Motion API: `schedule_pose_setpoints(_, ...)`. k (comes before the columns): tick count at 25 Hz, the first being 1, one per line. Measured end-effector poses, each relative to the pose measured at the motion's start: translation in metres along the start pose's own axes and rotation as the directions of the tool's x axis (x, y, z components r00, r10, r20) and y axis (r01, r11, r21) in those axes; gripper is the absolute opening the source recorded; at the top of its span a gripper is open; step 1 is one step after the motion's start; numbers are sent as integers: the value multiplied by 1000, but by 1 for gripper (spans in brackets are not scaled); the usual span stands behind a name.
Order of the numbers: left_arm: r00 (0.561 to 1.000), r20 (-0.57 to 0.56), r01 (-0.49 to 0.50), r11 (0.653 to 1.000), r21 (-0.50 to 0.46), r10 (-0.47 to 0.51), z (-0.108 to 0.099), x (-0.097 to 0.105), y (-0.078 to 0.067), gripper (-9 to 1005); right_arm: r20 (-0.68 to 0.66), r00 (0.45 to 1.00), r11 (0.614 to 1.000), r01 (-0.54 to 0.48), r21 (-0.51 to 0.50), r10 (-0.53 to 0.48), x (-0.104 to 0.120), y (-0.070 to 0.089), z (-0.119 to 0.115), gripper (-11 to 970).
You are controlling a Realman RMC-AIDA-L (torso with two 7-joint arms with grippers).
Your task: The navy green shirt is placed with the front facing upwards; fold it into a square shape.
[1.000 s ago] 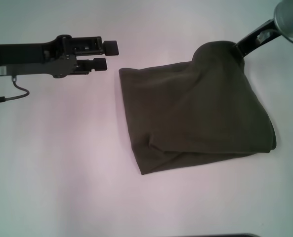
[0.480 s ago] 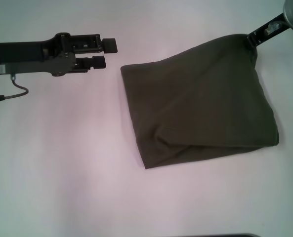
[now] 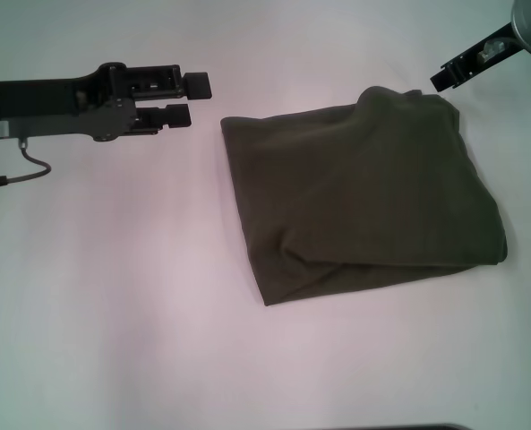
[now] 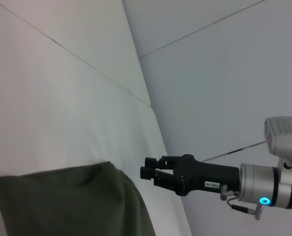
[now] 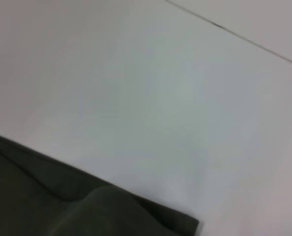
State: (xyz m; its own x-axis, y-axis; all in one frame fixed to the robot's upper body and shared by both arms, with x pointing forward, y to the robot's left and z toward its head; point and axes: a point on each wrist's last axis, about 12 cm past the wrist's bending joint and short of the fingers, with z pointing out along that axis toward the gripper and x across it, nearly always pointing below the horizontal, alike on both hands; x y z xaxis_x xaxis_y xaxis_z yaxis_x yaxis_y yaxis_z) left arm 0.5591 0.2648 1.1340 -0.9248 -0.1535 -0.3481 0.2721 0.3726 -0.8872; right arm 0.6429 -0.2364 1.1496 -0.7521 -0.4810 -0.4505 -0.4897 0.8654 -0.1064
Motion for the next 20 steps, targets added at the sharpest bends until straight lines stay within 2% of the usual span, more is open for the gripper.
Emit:
schedule_pose_setpoints(7,1000,-4,-2,1000,3,2,1,-1,-1,698,21,999,996,-48,73,47,0,-15,-6,474)
schedule_pose_setpoints(10,1000,-7,-3,1000,3,3,2,-1,-2,697,55,993,992,-112,61,109,2,-27,-15,595)
schedule_pose_setpoints(11,1000,-8,-3,1000,4,3,2,-1,-2,696,67,989,990,-135,45,132,2,-30,-19,594)
schedule_pose_setpoints(13,1000,-9,-3,1000,4,3,2,-1,-2,696,88,979,983,-180,-32,182,6,-37,-27,593)
schedule_pose_setpoints(15,1000,-8,-4,1000,3,4,2,-1,-2,695,123,964,960,-214,-179,238,12,-44,-37,592)
schedule_pose_setpoints(18,1000,-8,-9,1000,2,9,-1,-2,-2,694,201,925,881,-217,-420,324,29,-51,-57,590)
schedule_pose_setpoints(20,1000,-9,-15,1000,1,15,-2,-3,-3,694,253,893,817,-185,-546,372,45,-52,-68,640)
